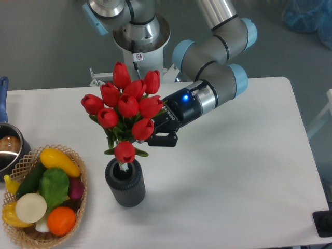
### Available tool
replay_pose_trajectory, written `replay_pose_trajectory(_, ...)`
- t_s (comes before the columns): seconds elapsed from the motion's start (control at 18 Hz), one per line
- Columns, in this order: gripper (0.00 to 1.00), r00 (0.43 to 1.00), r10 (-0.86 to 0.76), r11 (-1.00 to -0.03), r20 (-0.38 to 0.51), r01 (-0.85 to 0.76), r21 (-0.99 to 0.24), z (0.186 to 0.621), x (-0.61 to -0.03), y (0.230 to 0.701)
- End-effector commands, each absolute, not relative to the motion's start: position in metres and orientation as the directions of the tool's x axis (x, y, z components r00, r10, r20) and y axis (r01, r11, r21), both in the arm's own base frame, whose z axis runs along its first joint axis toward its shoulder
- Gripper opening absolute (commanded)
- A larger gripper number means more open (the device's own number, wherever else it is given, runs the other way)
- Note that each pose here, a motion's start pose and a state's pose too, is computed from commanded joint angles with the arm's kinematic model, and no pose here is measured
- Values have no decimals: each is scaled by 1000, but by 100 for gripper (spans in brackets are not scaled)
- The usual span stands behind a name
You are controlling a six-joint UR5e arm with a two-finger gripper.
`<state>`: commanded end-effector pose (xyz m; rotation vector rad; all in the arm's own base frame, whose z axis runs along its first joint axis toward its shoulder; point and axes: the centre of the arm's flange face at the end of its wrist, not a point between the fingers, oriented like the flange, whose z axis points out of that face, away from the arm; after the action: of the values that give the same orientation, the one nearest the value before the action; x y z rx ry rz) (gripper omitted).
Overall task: Insert the flowers into the vase
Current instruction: 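Push the tulip bunch further down into the vase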
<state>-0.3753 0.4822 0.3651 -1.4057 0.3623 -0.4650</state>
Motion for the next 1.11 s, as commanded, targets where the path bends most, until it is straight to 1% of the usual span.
replay_pose_trajectory(0.78, 23, 855, -514, 80, 72, 131, -988, 341, -382, 487)
replay_pose_trajectory(0.94, 24, 858, -511, 92, 50, 112, -989, 332, -382, 488)
replay_pose_trajectory(1.11, 24, 855, -516, 88, 56, 118, -989, 326, -380, 491)
